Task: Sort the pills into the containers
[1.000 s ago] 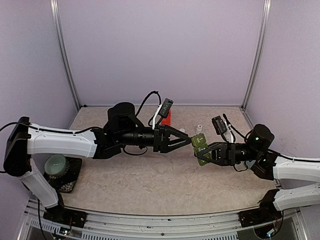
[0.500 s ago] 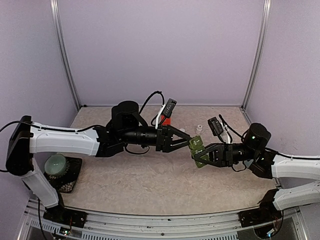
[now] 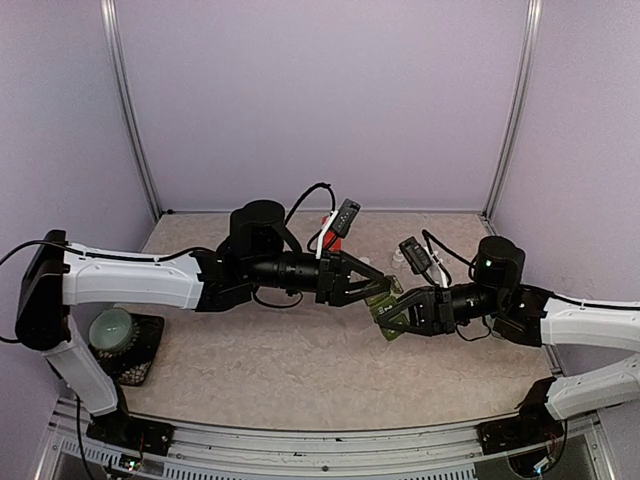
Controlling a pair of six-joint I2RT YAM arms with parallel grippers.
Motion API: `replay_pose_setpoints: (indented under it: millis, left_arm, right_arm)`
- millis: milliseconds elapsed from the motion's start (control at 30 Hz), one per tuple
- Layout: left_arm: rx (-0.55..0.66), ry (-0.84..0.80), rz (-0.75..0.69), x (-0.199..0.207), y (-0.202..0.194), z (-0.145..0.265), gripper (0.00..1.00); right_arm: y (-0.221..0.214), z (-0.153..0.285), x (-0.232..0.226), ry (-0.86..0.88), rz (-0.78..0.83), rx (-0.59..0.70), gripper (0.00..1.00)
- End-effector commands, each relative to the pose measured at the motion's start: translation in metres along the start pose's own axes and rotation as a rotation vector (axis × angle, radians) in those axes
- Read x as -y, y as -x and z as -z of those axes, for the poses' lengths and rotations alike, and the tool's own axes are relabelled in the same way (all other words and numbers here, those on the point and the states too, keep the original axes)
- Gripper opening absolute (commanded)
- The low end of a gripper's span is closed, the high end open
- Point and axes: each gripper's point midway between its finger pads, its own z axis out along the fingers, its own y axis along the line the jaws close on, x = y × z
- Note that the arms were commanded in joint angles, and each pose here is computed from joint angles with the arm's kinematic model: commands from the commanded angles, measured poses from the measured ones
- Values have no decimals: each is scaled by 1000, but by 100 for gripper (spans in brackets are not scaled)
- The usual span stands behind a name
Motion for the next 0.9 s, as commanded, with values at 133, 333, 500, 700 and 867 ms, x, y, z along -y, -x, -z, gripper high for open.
replay_pose_setpoints:
  millis: [133,333,500,700,867]
  left_arm:
    - [-8,-8,-18,3,3,-7,59]
    - [-20,9,0,-3,0,-9,56]
    - [-27,39,16,-11,-3,-10,52]
    - [-22,80,51,-21,-1,-8,49]
    - [-14,104,75,-27,3,-7,49]
  right_arm:
    - [-9,-9,4,-25,10,-62,0]
    - [-3,-9,-1,-41,52,-72,0]
    - [1,-9,-3,-72,89,-85,0]
    - [0,-10,6,-145,131,-112,1]
    - [-4,-9,14,-194,151,-137,0]
